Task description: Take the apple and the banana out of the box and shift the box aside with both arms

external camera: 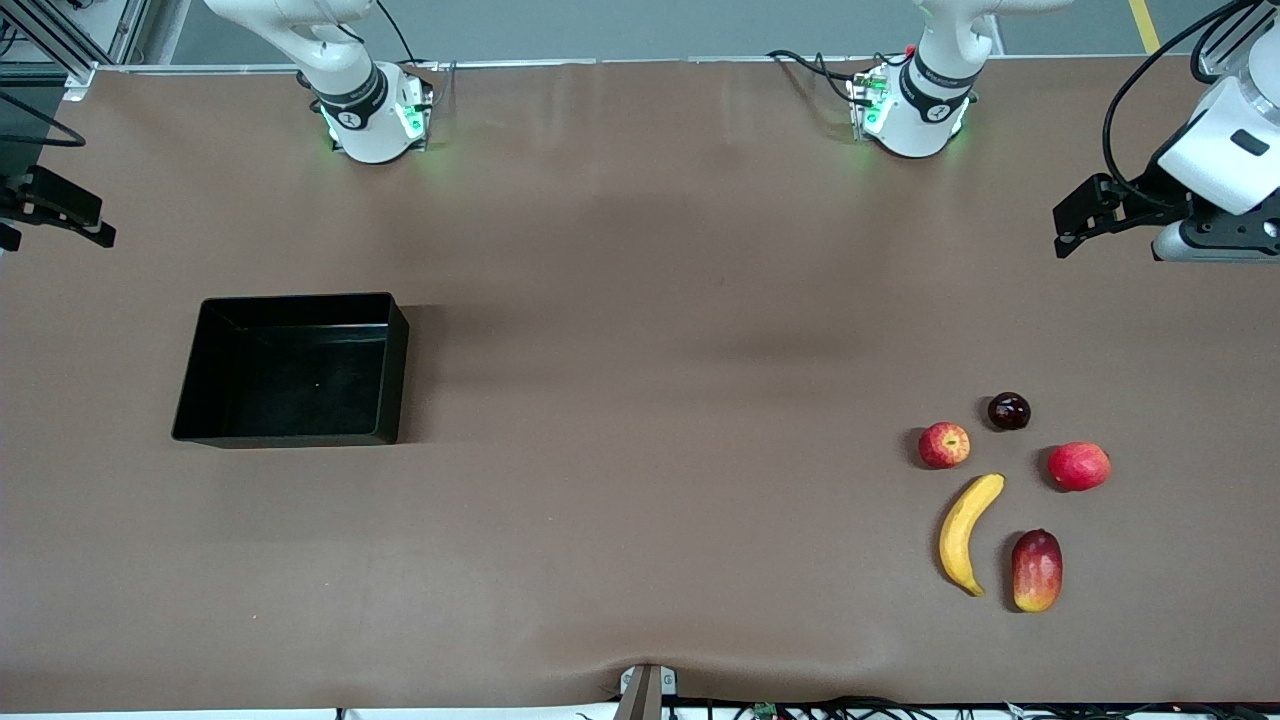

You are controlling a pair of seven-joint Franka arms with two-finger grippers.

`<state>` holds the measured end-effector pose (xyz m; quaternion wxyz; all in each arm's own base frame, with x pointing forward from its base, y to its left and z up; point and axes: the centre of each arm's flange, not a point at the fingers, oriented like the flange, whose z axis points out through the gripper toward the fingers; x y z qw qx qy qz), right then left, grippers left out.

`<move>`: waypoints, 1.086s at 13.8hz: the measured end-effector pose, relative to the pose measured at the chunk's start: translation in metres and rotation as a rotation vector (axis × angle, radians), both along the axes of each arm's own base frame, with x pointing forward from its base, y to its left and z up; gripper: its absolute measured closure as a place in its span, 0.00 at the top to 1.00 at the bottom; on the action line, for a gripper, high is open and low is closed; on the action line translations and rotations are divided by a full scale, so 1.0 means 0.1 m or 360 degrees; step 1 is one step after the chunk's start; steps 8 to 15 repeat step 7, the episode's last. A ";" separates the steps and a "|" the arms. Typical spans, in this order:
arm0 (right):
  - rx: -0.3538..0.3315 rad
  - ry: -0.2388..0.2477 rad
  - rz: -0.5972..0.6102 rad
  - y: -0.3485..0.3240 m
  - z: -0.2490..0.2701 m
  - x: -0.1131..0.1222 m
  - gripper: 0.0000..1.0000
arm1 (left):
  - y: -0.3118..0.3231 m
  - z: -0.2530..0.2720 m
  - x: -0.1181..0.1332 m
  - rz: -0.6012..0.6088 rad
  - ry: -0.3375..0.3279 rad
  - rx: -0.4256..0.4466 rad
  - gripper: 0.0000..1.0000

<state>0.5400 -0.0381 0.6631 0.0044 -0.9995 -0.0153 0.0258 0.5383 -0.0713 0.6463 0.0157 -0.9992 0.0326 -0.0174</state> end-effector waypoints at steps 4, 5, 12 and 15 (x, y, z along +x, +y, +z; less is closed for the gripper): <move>0.0000 0.0000 0.0000 0.00 0.00 0.00 1.00 | 0.00 0.04 0.00 0.0000 -0.0012 -0.0002 1.00; 0.0000 0.0000 0.0001 0.00 0.00 0.00 1.00 | -0.01 0.04 0.00 0.0000 -0.0012 -0.0002 1.00; 0.0000 0.0000 0.0001 0.00 0.00 0.00 1.00 | -0.01 0.04 0.00 0.0000 -0.0010 -0.0001 1.00; 0.0000 0.0000 0.0001 0.00 0.00 0.00 1.00 | -0.01 0.04 0.00 0.0000 -0.0010 -0.0001 1.00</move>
